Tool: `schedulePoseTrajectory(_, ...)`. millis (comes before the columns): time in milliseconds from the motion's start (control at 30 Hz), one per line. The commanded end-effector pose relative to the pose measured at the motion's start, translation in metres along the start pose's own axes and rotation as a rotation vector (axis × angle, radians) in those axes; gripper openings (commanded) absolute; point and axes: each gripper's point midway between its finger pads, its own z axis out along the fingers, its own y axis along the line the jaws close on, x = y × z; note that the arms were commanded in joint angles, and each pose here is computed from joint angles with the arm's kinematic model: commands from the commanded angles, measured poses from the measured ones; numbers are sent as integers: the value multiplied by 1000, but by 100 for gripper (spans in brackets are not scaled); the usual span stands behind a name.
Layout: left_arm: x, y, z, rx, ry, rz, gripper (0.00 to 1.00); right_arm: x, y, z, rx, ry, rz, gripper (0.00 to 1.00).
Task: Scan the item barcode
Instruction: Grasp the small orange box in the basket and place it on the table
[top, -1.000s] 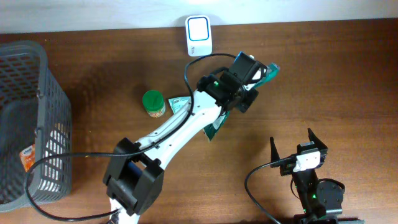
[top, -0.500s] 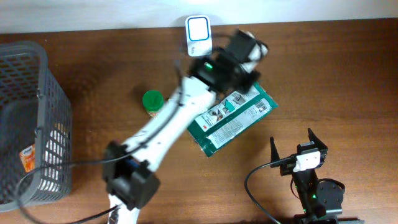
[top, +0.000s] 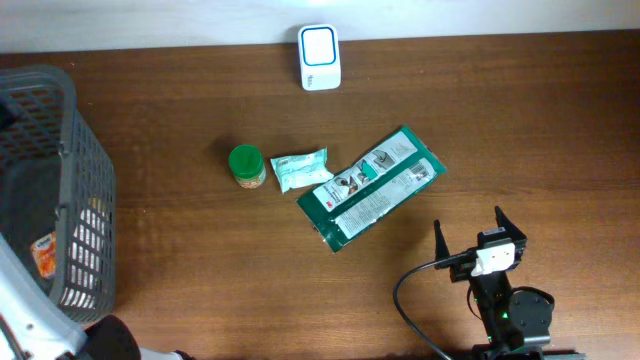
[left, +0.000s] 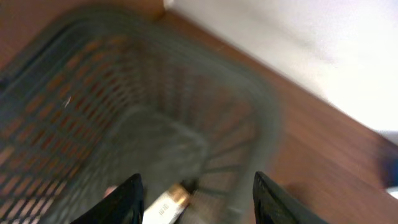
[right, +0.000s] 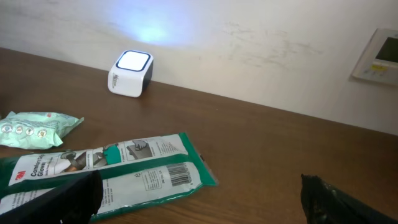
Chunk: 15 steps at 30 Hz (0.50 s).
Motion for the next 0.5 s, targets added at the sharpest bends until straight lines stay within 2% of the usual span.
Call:
schedulePoseTrajectory(0,40,57,58,-97,136,-135,53,2,2,0,-5,3,5,98)
schedulePoseTrajectory(100,96,96,107,-147,256,-131,52,2,2,0,-5,3,5,98)
schedulePoseTrajectory(233,158,130,149,-224,340,-104,54,2,2,0,-5,3,5,98)
schedulePoseTrajectory(467,213,152,195,-291,503,-27,51,2,2,0,-5,3,5,98)
